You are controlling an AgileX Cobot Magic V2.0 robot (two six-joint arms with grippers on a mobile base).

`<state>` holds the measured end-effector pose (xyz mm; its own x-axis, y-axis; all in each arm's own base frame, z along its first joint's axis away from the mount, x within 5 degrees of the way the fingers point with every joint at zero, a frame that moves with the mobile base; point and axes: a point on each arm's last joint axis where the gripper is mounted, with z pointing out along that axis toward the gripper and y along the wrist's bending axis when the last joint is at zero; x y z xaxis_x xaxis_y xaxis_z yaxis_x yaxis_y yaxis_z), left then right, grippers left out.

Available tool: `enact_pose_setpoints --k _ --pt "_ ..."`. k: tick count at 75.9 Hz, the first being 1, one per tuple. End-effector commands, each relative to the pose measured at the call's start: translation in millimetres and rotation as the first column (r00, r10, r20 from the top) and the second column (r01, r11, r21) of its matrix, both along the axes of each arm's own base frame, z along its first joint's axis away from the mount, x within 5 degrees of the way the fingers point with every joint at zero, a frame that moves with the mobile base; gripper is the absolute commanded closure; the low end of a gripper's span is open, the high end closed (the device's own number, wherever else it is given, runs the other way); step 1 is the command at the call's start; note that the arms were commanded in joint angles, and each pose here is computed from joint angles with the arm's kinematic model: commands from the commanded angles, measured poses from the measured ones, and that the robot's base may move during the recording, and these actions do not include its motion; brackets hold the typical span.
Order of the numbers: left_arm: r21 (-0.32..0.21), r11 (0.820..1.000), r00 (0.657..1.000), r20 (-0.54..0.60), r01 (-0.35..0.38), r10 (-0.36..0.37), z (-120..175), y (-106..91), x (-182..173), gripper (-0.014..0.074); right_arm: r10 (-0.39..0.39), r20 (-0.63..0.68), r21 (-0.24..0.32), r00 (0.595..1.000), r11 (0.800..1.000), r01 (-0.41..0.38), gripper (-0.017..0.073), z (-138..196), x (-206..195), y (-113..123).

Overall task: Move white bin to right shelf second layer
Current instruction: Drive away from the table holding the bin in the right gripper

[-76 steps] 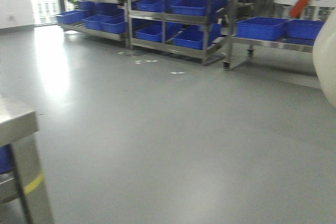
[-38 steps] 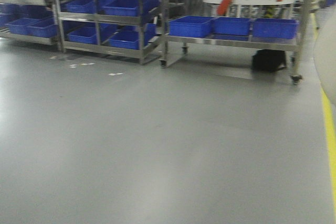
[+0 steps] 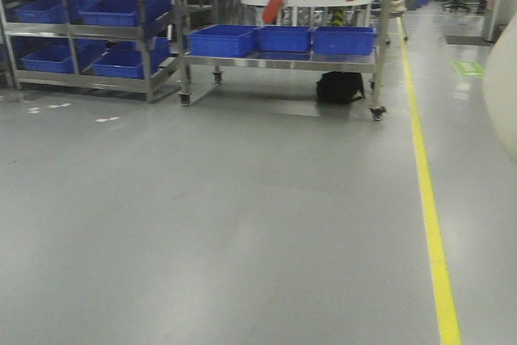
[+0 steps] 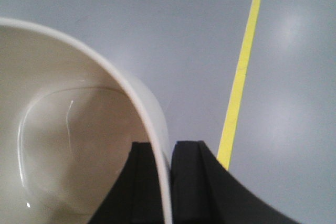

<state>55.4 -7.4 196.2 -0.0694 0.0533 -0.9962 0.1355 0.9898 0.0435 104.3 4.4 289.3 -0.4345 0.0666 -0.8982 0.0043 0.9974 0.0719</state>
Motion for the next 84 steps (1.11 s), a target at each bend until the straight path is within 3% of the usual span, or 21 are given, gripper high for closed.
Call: enact_pose_setpoints --k 1,84 --pt "-0.014 1.0 0.998 0.062 0.003 -0.003 -3.9 -0.3 0.7 0.0509 0.007 0.119 -0.004 0.993 1.0 -0.007 0.0532 17.9 3.1 0.3" --pt "-0.014 1.0 0.998 0.062 0.003 -0.003 -3.9 -0.3 0.7 0.0509 0.007 0.119 -0.004 0.993 1.0 -0.007 0.0532 17.9 3.1 0.3"
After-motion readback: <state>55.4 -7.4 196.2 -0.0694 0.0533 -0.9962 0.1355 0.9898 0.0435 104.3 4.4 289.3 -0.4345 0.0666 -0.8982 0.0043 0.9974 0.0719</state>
